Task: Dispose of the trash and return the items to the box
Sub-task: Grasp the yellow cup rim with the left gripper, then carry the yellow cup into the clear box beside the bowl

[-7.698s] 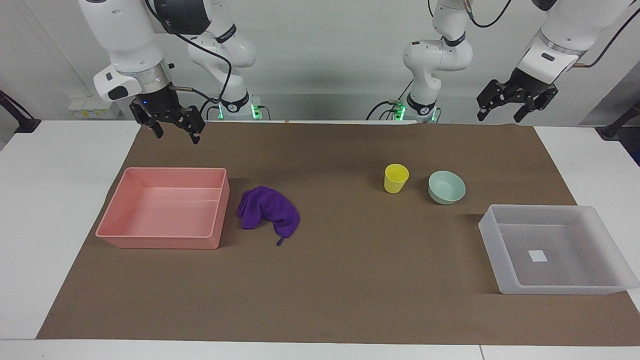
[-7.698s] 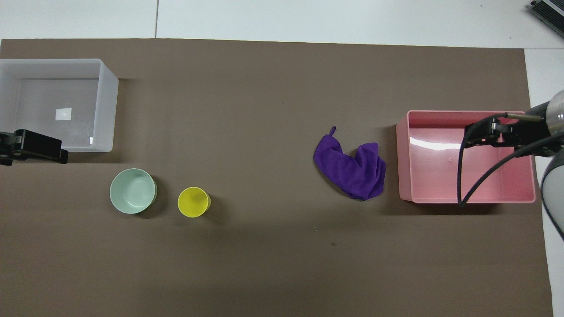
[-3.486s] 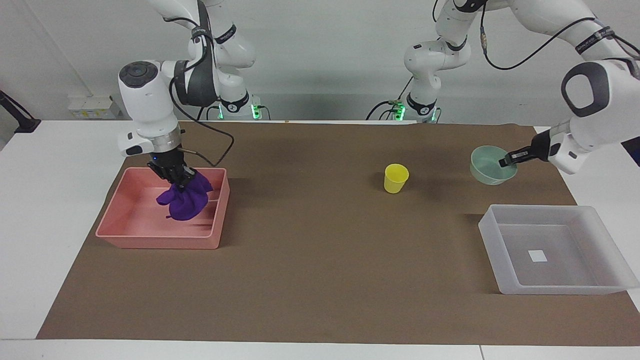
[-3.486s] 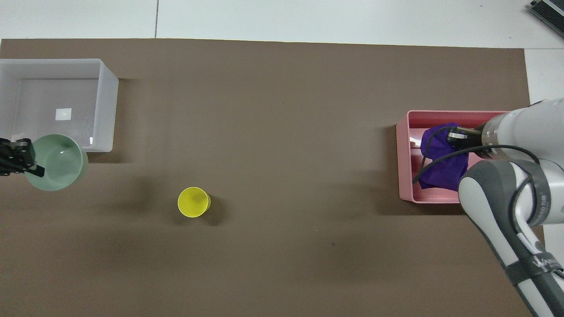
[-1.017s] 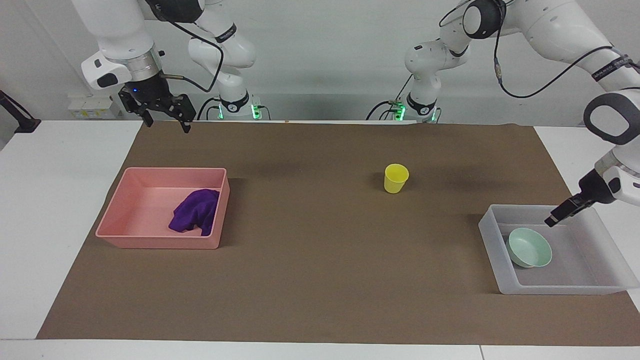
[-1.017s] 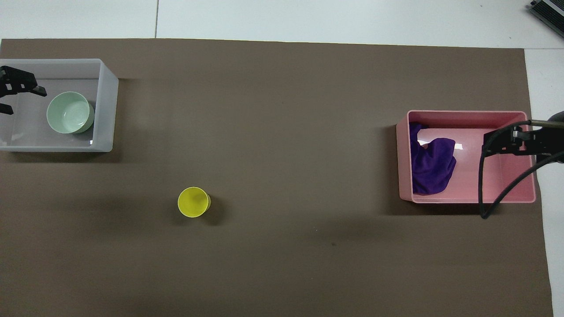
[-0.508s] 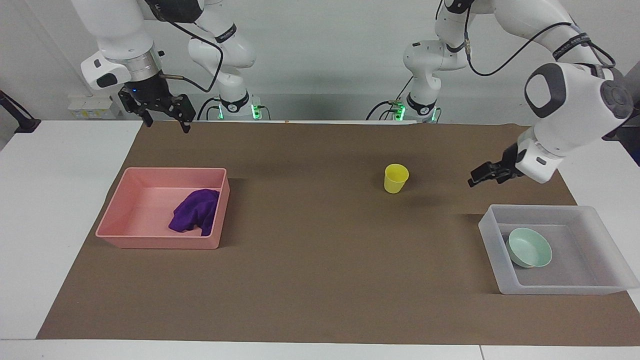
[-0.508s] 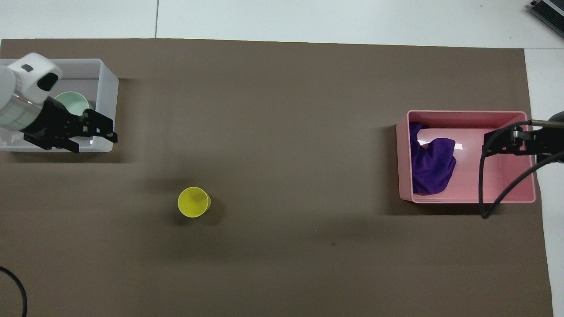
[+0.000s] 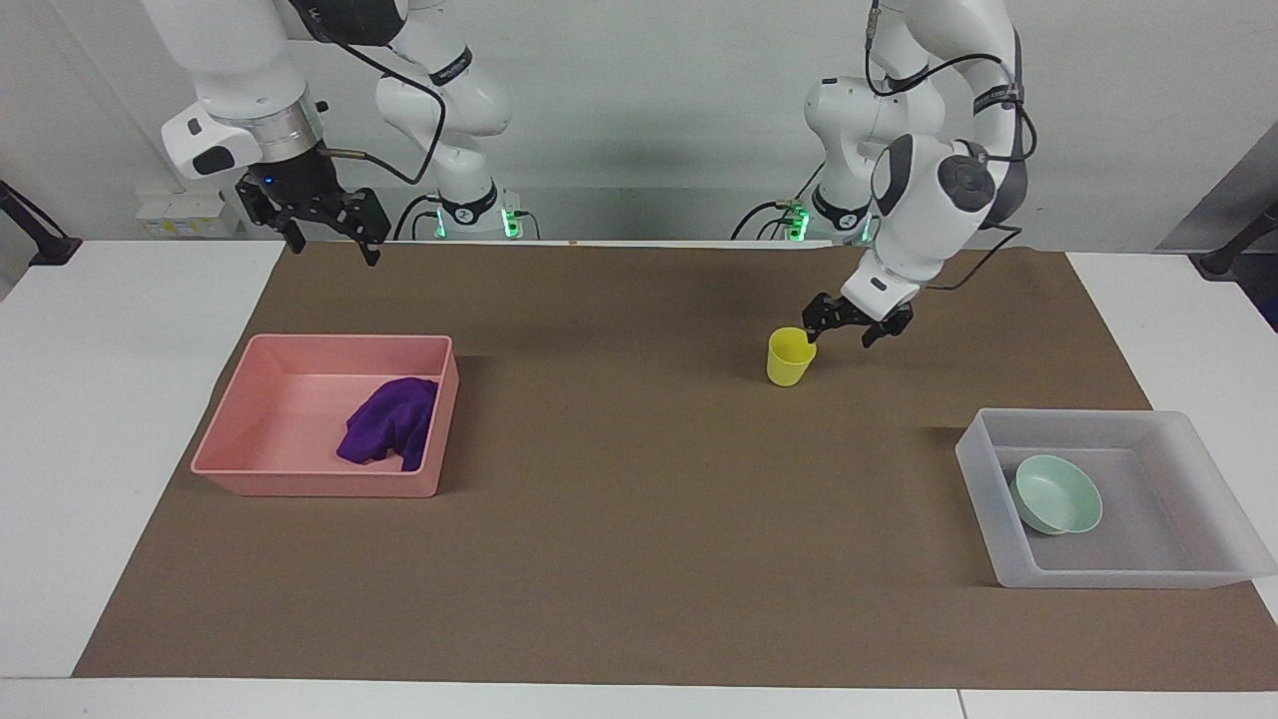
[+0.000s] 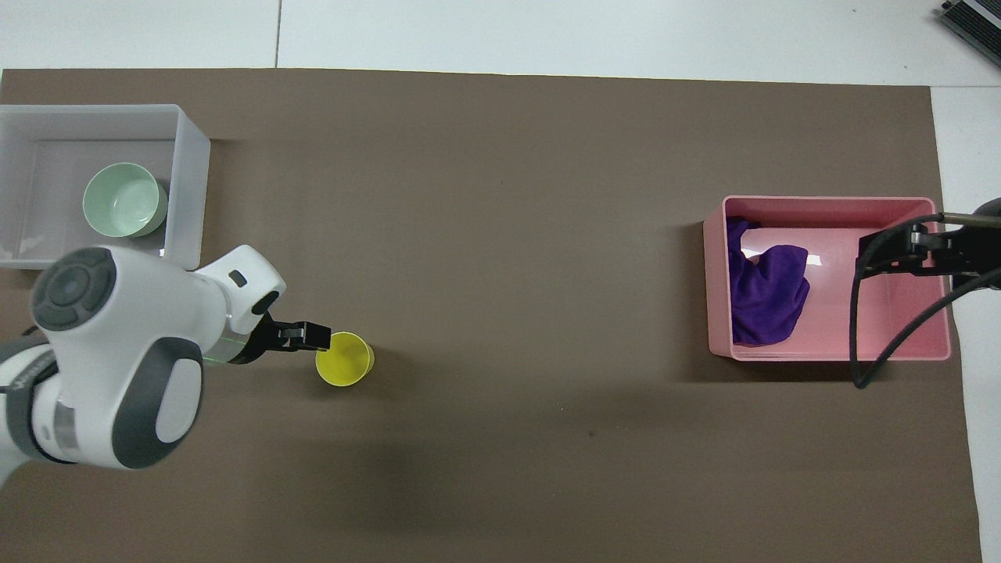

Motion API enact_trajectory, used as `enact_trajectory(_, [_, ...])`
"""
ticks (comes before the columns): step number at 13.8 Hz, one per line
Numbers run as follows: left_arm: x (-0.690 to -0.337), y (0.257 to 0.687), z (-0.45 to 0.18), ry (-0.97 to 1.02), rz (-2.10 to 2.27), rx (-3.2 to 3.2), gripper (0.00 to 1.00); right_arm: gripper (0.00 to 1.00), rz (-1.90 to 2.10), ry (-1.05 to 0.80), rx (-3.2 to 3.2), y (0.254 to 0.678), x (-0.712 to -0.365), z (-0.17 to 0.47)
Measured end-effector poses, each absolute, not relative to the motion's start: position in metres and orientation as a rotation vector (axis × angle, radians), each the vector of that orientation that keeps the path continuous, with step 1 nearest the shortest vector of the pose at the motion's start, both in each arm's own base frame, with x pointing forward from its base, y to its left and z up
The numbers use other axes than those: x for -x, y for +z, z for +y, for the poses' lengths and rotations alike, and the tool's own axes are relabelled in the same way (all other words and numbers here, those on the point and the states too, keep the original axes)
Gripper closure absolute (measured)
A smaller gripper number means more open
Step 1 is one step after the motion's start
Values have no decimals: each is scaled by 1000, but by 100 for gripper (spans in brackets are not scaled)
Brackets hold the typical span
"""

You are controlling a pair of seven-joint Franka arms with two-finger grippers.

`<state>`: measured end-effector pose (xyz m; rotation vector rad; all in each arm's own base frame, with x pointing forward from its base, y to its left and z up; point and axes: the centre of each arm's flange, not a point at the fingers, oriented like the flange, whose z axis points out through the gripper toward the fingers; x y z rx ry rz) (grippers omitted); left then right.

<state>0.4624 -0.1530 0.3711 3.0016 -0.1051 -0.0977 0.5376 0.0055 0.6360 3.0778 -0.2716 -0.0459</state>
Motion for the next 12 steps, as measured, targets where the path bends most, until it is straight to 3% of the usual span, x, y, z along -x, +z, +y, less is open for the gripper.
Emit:
enact_trajectory(1, [-456, 360, -155, -107, -114, -3006, 0, 0, -272, -46, -3078, 636, -538, 5])
enact_trajectory(2, [-453, 354, -158, -119, -123, -3008, 7, 0, -272, -46, -3078, 636, -538, 5])
enact_trajectory(5, [-452, 344, -159, -148, -127, -3012, 50, 0, -272, -46, -3078, 636, -538, 5])
enact_trajectory(9, [-456, 344, -161, -147, -119, -3006, 94, 0, -272, -46, -3078, 636, -538, 5])
enact_trajectory(12, [-466, 358, -159, -131, -99, -3000, 96, 0, -272, -46, -3078, 636, -538, 5])
